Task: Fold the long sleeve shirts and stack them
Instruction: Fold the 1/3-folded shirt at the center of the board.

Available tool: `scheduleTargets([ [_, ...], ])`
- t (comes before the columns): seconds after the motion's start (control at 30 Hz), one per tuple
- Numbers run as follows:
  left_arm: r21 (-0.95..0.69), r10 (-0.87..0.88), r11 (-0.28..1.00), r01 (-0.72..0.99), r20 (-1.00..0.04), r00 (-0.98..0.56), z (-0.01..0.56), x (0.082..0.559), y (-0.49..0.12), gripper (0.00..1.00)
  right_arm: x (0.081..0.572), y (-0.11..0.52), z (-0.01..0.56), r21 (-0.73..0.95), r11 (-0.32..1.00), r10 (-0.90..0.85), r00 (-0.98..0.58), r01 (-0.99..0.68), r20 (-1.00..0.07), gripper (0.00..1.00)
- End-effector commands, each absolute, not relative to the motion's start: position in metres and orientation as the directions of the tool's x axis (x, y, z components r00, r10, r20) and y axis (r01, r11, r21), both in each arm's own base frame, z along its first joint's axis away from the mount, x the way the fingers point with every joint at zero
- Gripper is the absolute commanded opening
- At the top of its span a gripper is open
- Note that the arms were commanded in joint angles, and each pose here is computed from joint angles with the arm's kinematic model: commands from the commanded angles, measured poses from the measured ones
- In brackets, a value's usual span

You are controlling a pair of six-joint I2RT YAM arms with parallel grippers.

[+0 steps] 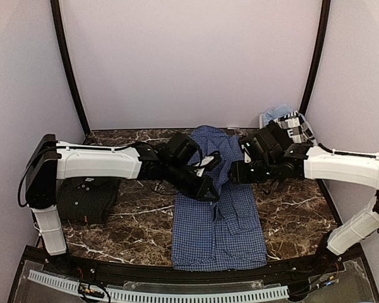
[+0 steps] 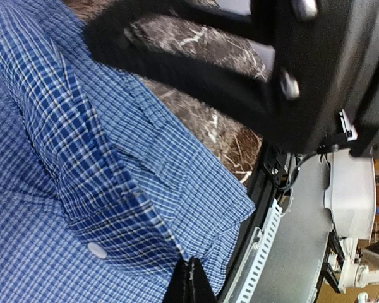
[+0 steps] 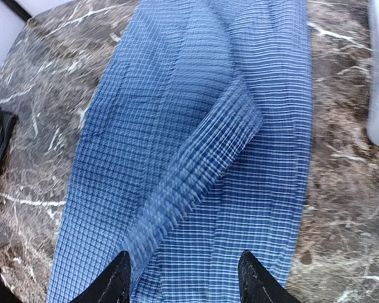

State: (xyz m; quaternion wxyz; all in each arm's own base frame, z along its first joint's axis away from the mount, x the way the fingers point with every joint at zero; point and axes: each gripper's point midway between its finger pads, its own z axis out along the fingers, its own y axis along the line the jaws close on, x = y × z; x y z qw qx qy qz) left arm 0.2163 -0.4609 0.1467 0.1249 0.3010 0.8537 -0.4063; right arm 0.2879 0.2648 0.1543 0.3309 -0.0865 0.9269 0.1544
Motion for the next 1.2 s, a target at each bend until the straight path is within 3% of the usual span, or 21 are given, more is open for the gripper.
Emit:
scheduleTargets([
  [0.0, -0.642, 0.578, 0.404, 0.652, -0.373, -0.726, 0.117, 0.171, -0.476, 0.00, 0.290, 0.233, 0.160, 0.222, 0.957, 0.007, -0.753, -0.185, -0.658, 0.55],
  [0.2, -0.638, 0.586, 0.429, 0.639, -0.342, -0.735, 0.109, 0.168, -0.480, 0.30, 0.283, 0.224, 0.151, 0.222, 0.959, 0.006, -0.769, -0.177, -0.639, 0.56],
  [0.27, -0.627, 0.558, 0.452, 0.635, -0.356, -0.749, 0.114, 0.174, -0.481, 0.33, 0.280, 0.225, 0.148, 0.226, 0.956, -0.004, -0.776, -0.189, -0.631, 0.56],
  [0.63, -0.605, 0.348, 0.668, 0.434, -0.261, -0.900, 0.088, 0.215, -0.451, 0.36, 0.263, 0.227, 0.122, 0.235, 0.943, -0.060, -0.816, -0.235, -0.574, 0.57],
  [1.17, -0.662, 0.234, 0.690, 0.291, -0.176, -0.956, 0.055, 0.237, -0.475, 0.43, 0.258, 0.229, 0.115, 0.239, 0.930, -0.095, -0.809, -0.280, -0.580, 0.57],
])
